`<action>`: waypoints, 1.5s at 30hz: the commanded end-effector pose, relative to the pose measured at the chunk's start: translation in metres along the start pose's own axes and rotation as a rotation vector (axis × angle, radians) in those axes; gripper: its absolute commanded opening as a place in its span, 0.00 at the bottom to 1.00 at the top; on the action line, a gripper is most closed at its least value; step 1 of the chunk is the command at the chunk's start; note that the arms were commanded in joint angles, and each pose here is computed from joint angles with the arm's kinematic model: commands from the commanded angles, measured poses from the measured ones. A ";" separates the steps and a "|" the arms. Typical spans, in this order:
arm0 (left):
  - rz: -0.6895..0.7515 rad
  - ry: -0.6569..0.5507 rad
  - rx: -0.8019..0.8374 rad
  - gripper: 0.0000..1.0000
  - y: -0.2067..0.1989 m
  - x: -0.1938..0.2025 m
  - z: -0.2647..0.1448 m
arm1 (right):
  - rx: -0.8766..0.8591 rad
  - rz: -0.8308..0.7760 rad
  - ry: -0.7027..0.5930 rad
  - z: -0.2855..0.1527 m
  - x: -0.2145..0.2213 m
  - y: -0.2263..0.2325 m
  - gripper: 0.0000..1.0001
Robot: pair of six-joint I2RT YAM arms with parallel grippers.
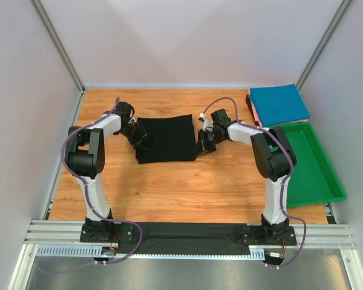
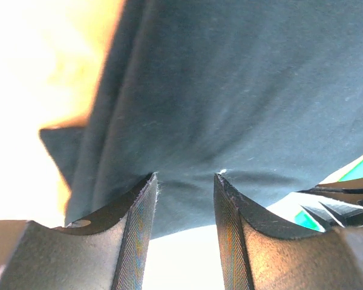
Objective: Fold and stack the t-shirts
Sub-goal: Fold the tshirt
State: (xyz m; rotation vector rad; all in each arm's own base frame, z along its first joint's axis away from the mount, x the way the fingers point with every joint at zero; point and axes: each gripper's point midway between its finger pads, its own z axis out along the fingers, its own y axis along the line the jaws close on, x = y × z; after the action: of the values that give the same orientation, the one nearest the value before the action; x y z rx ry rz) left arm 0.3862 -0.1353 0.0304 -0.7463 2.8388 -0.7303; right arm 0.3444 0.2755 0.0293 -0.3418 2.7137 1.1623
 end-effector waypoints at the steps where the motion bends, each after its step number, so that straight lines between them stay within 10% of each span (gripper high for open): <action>1: -0.017 -0.013 -0.104 0.51 0.022 0.019 -0.013 | 0.073 0.058 0.015 -0.013 0.026 -0.013 0.00; 6: -0.036 -0.026 -0.144 0.51 0.019 0.042 -0.041 | 0.072 0.089 0.025 -0.032 0.041 -0.003 0.07; 11: 0.035 -0.110 -0.090 0.52 -0.016 0.032 -0.073 | 0.084 0.106 0.022 -0.057 0.033 0.016 0.42; 22: 0.074 -0.053 0.087 0.50 -0.067 -0.009 -0.039 | 0.080 0.040 -0.105 -0.051 -0.072 0.037 0.24; 36: -0.071 -0.153 -0.023 0.50 -0.009 -0.084 -0.009 | -0.052 0.135 -0.231 0.018 -0.146 -0.043 0.21; 45: -0.076 -0.155 -0.065 0.50 -0.010 -0.098 -0.013 | -0.065 0.100 -0.299 -0.019 -0.175 -0.020 0.44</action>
State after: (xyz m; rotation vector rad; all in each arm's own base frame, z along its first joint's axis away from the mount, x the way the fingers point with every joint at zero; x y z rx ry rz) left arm 0.4620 -0.0966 0.0297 -0.9136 2.7446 -0.6212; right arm 0.4937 0.2789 0.0393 -0.0229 2.5507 1.2746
